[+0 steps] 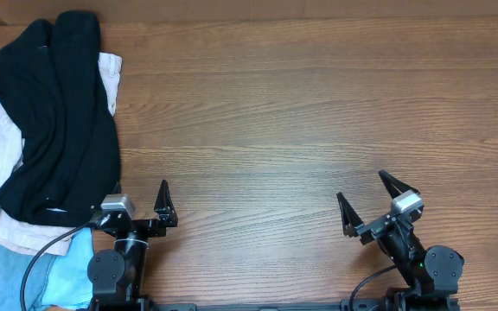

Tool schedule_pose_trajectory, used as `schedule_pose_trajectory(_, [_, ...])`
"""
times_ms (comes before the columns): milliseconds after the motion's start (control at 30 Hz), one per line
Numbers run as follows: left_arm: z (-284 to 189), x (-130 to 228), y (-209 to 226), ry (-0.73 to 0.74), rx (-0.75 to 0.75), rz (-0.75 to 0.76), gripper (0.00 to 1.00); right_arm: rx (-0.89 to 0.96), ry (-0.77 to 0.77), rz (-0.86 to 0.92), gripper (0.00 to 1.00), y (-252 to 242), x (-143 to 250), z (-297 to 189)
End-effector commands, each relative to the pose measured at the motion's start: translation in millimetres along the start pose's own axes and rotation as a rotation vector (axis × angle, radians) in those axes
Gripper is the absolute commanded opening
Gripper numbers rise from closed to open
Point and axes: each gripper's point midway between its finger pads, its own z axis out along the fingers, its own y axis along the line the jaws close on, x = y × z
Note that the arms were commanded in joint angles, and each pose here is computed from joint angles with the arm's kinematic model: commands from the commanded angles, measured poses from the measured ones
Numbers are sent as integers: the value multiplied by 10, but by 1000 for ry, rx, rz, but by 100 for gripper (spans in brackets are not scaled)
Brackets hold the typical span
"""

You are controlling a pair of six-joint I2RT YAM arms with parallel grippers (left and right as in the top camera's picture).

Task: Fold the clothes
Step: 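Move both grippers from rest toward the black shorts on the clothes pile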

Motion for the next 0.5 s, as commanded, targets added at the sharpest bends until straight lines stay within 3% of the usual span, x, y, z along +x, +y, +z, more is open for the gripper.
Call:
schedule_pose_trajectory(0, [-33,-130,-144,-11,69,-53,100,-55,-30,36,100,118,-195,-26])
schedule_pose_trajectory(133, [-72,-465,-215,1,56,6,100,-68,-85,1,100,187,-709,-77])
schedule_pose_trajectory(233, [59,-719,-266,54,43,7,100,-78,18,64,100,162,-810,28])
schedule_pose_trajectory(467, [707,-1514,-410,238,16,87,100,-69,521,379,100,-108,-897,592])
